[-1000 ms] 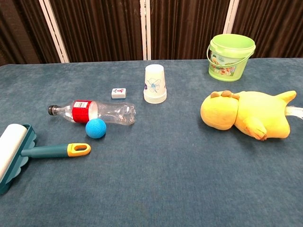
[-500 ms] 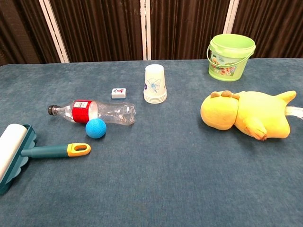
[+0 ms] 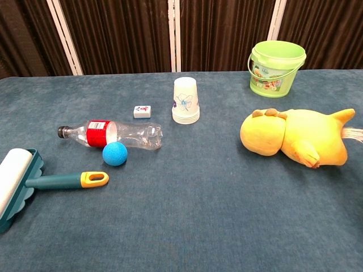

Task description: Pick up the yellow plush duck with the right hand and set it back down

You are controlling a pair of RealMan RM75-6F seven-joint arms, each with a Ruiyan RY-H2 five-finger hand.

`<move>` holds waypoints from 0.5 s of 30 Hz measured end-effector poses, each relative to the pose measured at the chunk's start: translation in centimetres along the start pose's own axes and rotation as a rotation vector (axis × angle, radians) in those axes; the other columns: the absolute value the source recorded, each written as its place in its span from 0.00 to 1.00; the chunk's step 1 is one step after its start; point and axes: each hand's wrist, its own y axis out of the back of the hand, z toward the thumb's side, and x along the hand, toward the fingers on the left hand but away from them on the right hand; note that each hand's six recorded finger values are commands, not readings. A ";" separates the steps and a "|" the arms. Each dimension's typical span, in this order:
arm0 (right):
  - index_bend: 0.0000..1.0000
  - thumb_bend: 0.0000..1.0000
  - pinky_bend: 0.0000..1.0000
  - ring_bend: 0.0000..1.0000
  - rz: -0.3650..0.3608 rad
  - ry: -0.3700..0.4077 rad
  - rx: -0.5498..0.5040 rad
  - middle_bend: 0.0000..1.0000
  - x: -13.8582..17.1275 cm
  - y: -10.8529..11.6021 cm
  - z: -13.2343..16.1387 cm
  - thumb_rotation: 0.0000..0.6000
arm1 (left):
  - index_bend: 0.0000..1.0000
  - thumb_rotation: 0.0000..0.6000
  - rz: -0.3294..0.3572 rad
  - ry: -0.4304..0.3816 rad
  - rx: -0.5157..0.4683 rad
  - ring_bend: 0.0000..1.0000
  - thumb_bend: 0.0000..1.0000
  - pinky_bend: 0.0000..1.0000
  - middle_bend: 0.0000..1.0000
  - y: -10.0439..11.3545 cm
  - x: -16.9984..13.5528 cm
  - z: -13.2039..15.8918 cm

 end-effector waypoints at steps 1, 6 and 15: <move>0.00 1.00 0.00 0.00 0.002 0.002 -0.005 0.00 -0.3 -0.4 0.6 1.00 | 0.00 1.00 -0.002 0.000 0.000 0.00 0.13 0.00 0.00 0.0 0.0 0.0; 0.00 1.00 0.00 0.00 0.015 -0.012 0.001 0.00 -2.3 -3.0 3.3 1.00 | 0.00 1.00 -0.021 0.006 -0.003 0.00 0.13 0.00 0.00 -0.4 0.2 -0.2; 0.00 1.00 0.00 0.00 0.028 -0.074 0.043 0.00 -4.4 -5.4 5.1 1.00 | 0.00 1.00 -0.039 0.011 0.001 0.00 0.13 0.00 0.00 -0.8 0.5 -0.3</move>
